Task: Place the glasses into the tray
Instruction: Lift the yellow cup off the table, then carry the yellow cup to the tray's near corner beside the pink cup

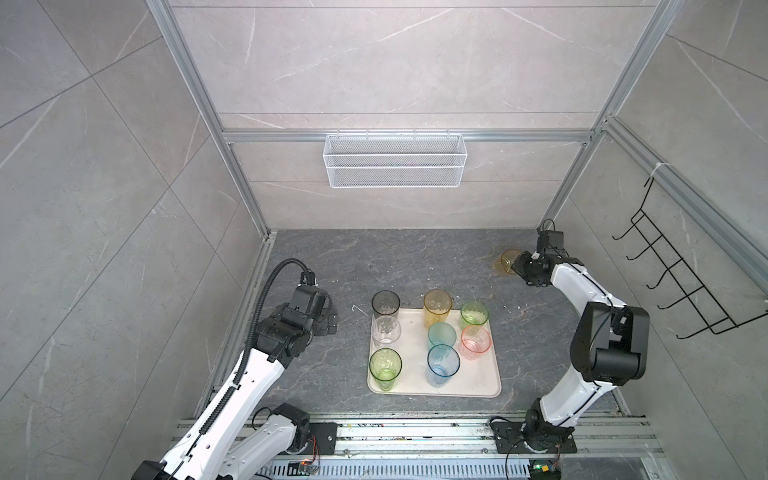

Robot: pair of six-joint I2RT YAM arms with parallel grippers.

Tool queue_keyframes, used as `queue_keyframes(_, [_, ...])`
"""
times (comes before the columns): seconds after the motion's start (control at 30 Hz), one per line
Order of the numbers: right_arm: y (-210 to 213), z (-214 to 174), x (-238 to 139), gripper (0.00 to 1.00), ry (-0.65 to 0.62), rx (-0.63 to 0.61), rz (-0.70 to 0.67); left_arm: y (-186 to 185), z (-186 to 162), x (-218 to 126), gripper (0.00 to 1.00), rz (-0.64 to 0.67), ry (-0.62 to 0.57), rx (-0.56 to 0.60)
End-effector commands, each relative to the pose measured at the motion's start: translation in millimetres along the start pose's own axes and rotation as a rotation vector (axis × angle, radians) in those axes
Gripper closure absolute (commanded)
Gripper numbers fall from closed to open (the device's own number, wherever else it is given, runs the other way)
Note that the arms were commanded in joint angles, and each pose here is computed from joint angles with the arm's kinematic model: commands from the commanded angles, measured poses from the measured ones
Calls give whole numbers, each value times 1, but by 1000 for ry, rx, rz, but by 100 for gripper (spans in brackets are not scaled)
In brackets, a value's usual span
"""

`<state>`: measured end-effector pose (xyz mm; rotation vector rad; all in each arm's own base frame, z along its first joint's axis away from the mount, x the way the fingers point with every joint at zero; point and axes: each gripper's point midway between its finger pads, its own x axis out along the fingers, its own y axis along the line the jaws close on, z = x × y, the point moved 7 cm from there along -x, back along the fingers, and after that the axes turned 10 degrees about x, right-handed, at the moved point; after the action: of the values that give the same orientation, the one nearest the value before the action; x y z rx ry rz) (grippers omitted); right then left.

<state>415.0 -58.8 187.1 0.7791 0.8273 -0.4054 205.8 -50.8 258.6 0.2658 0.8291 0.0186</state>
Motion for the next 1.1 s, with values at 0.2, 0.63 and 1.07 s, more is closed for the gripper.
queue_keyframes(0.2, [-2,-11,-50,100,-2,-52,43,2,8,-7,0,-21,-30,-24])
queue_keyframes(0.63, [-16,-42,-102,100,96,-112,28,0,8,-9,0,-46,-36,-32])
queue_keyframes(1.07, [-24,-72,-155,100,165,-198,14,-1,9,-12,0,-77,-53,-42])
